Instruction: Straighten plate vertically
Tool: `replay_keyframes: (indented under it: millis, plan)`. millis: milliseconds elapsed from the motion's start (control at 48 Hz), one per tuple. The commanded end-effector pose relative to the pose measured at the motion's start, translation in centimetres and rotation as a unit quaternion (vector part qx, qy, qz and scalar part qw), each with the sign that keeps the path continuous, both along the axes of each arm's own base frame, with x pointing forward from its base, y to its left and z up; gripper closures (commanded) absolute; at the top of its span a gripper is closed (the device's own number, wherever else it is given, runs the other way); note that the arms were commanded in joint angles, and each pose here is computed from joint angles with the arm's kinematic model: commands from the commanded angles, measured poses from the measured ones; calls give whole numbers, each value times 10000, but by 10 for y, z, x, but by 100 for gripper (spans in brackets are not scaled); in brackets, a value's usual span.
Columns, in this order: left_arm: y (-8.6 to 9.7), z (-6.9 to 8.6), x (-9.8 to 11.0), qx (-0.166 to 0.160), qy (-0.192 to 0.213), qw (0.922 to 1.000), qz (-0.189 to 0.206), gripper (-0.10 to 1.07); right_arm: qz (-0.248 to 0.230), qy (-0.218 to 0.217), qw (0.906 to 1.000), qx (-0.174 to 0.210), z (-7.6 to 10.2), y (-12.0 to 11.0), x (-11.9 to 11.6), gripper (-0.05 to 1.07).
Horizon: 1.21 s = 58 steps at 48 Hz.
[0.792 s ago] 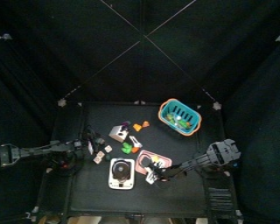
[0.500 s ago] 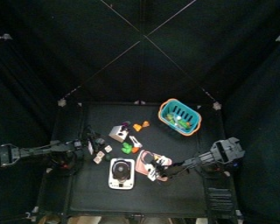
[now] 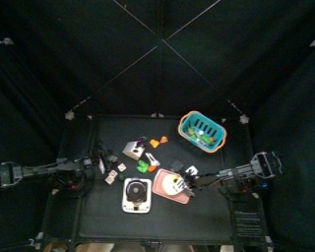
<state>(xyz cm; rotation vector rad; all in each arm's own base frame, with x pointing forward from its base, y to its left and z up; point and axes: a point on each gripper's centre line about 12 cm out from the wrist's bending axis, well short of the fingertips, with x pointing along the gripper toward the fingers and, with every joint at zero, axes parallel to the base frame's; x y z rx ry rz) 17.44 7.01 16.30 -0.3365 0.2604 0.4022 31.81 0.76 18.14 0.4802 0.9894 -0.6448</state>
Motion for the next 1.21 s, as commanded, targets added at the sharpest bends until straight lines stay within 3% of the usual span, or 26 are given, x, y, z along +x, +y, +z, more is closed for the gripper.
replay_keyframes:
  millis: [0, 333, 479, 750, 1021, 1188]
  plan:
    - [2, 6, 3, 38, -92, 9999, 13, -6, -28, -184, 9998, 57, 10, -2, -5, 24]
    - [2, 5, 3, 27, -80, 10000, 18, -6, -130, 172, 9997, 112, -11, -4, -20, 56]
    - [2, 6, 3, 35, -85, 10000, 13, -6, -158, 315, 9993, 85, -20, -7, -27, 63]
    - [2, 5, 3, 27, -80, 10000, 18, -6, -131, 633, 9979, 69, -42, -7, -36, 62]
    - [2, 5, 3, 32, -78, 10000, 13, -6, -89, 829, 9965, 50, -56, -7, -37, 45]
    - [2, 5, 3, 27, -80, 10000, 18, -6, -41, 775, 9970, 66, -56, -6, -35, 43]
